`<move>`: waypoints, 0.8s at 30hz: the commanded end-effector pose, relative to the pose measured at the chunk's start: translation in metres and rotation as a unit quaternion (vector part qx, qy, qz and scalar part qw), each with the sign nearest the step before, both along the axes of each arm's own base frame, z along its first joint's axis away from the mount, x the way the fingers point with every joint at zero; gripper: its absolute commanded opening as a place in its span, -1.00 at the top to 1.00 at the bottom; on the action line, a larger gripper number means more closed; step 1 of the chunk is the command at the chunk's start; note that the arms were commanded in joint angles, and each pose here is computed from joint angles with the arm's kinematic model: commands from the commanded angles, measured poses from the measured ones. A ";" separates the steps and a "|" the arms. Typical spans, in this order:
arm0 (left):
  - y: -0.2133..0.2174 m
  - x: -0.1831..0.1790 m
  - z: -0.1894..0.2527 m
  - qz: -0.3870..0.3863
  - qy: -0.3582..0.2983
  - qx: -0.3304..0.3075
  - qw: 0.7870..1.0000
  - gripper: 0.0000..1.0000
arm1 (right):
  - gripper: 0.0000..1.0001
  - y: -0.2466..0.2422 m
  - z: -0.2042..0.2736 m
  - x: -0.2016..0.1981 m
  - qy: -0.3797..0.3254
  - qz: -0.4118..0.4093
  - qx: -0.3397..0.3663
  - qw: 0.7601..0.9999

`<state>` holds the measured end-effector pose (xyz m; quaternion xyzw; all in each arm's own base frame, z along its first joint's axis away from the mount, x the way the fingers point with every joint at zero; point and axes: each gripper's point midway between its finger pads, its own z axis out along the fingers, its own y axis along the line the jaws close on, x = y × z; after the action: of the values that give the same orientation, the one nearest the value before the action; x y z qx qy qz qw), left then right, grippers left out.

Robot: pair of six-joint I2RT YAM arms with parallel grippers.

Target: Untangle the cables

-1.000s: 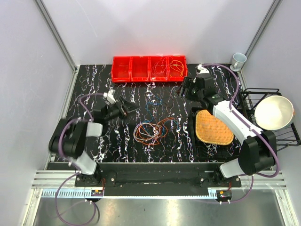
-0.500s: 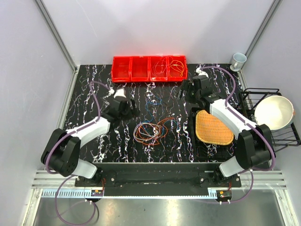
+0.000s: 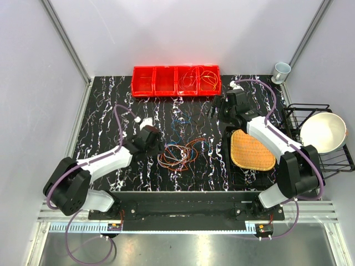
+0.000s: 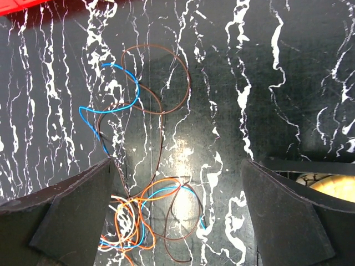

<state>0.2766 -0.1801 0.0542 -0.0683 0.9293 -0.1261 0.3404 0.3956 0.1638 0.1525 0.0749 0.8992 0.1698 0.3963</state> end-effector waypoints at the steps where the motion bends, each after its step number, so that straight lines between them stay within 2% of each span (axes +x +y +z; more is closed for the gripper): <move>1: -0.001 0.005 0.008 0.015 -0.020 0.016 1.000 -0.29 | -1.00 0.004 -0.001 0.000 0.000 0.007 0.010 1.000; 9: -0.025 0.006 0.014 -0.035 -0.038 0.018 0.998 -0.25 | -1.00 0.003 -0.009 -0.005 0.010 0.006 0.008 1.000; 15: -0.048 0.011 0.028 -0.073 -0.079 -0.007 0.994 -0.25 | -0.99 0.008 -0.012 -0.006 0.018 0.012 0.021 1.000; 24: -0.061 0.022 0.021 -0.066 -0.067 0.020 0.995 -0.20 | -0.99 0.007 -0.010 -0.009 0.015 0.012 0.021 1.000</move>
<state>0.2789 -0.2305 0.0566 0.0175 0.9222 -0.1349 0.3621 0.3857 0.1695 0.1386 0.0742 0.9068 0.1856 0.3712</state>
